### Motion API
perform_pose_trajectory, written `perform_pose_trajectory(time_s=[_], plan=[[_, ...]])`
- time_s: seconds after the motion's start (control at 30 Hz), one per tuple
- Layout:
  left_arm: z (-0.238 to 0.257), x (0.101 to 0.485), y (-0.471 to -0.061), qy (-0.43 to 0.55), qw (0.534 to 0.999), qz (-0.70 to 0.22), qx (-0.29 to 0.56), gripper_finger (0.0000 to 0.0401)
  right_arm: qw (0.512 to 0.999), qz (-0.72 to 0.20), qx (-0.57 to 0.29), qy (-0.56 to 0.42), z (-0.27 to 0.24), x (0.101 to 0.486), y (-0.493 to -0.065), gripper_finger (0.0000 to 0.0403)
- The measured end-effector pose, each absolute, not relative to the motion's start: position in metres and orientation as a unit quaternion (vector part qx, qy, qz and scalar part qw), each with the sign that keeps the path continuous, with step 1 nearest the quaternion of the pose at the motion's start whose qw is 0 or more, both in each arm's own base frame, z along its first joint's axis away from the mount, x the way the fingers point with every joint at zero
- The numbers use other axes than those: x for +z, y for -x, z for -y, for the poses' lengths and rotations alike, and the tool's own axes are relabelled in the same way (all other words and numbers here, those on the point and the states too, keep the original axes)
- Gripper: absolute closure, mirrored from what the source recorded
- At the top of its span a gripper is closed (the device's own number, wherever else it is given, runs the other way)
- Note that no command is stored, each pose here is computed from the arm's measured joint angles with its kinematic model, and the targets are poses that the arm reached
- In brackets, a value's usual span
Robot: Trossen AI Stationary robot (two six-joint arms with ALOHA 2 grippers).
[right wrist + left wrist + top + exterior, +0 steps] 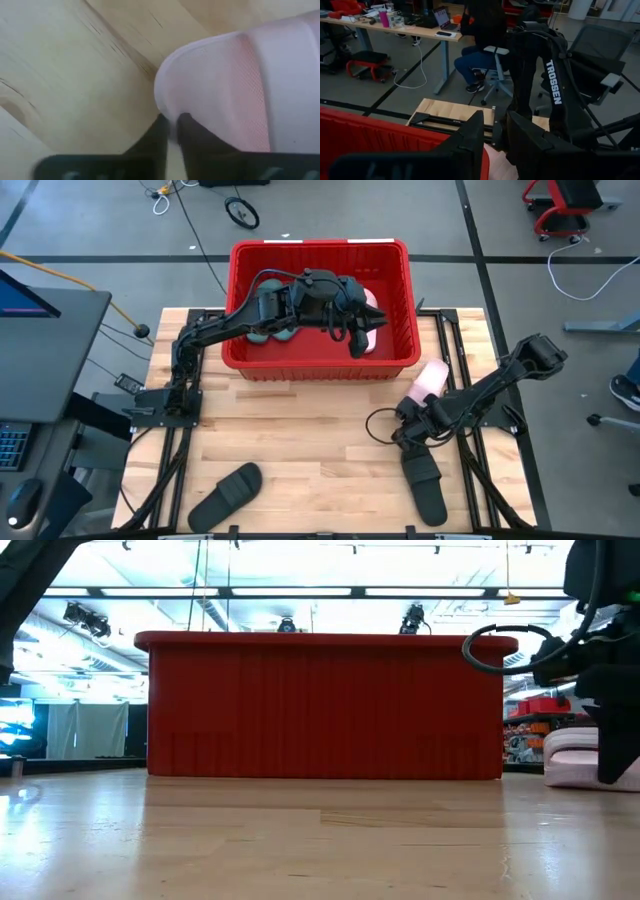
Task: Pick and place slides into bin
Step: Put the pink slipper into the red bin
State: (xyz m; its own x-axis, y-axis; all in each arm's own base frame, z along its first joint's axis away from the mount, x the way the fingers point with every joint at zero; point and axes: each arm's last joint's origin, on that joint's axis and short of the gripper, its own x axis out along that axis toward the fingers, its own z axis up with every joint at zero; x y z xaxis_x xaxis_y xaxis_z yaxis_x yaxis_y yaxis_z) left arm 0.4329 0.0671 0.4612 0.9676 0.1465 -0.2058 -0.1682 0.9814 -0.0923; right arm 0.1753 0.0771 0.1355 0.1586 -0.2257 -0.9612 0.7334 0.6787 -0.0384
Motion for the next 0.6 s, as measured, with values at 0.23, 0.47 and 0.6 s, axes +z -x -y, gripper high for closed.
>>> perform_pose_trajectory(time_s=[0.23,0.47,0.6], plan=[[-0.063,0.467,-0.428,0.055,0.991,-0.092,0.075,0.0324,0.733,-0.562,-0.274,-0.269,-0.093,0.159,-0.194,0.0387],[-0.046,0.479,-0.42,0.064,0.993,-0.079,0.057,0.033,0.775,-0.538,-0.182,-0.277,-0.125,0.204,-0.212,0.0394],[-0.034,0.489,-0.408,0.063,0.994,-0.077,0.044,0.0326,0.817,-0.501,-0.092,-0.272,-0.147,0.253,-0.224,0.0395]])
